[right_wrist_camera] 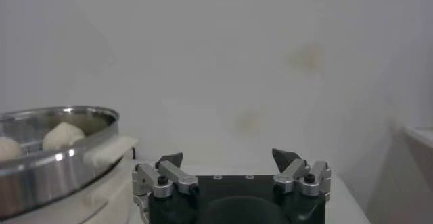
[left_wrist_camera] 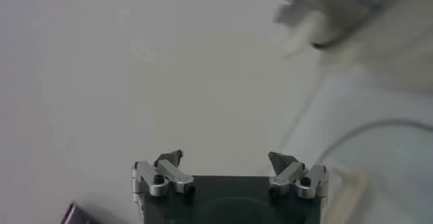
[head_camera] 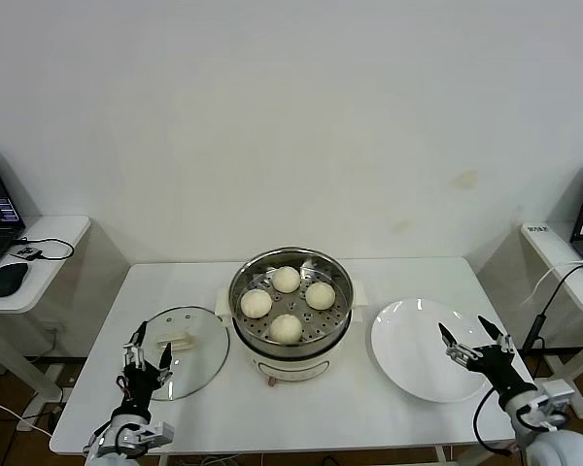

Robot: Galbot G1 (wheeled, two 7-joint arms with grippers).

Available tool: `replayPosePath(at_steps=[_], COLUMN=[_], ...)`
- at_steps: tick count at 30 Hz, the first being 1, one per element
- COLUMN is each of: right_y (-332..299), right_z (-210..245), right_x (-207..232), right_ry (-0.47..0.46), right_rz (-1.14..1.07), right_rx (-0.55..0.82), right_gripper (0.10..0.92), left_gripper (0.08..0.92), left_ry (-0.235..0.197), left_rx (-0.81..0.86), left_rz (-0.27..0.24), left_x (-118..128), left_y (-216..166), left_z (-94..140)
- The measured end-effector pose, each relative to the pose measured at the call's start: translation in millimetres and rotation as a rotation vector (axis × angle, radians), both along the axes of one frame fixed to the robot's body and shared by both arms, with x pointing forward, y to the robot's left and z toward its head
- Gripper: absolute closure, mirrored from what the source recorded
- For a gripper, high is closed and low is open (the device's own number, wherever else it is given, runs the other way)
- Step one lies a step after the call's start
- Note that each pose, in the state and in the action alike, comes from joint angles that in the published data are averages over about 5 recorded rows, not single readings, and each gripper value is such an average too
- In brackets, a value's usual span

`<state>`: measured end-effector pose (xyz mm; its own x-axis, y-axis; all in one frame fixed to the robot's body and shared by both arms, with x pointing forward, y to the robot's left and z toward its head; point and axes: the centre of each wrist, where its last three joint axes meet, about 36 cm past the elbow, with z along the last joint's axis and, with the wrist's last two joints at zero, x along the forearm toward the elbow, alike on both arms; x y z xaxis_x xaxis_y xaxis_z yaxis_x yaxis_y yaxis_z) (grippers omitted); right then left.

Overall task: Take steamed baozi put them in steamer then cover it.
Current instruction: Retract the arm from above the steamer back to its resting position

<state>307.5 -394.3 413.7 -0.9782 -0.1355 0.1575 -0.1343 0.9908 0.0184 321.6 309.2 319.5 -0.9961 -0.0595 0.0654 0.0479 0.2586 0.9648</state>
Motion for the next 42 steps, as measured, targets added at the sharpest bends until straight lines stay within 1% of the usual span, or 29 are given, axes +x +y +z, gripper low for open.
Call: replayPosePath(at_steps=[4,12,17,28,37,42], right_y=[-1,-3,-3,-3,-1,-2], right_z=[-5,-12,-17,-23,-27,-27], right_x=[-9,-18,-22,-29,-34,-36], right_ry=[0.007,0.018,0.025,0.033,0.040,0.040], right_rz=[-0.020,-0.045,-0.054,-0.064,-0.065,-0.067], right_rx=[0.001,0.007,0.008,0.012,0.013,0.008], right_gripper=[0.200,0.200,0.200,0.200,0.200,0.200], left_gripper=[0.177,0.177,0.177,0.177,0.177,0.177], left_ry=[0.022,0.041,0.057,0.079,0.104,0.106], left_rx=[0.095,0.255,0.318,0.359,0.362,0.358], left_rz=[0.005,0.014,0.030,0.105,0.132,0.146], left_x=[6,20,27,43,54,62], left_y=[-1,-7,-12,-17,-17,-16], left_z=[-10,-27,-36,-47,-52,-52])
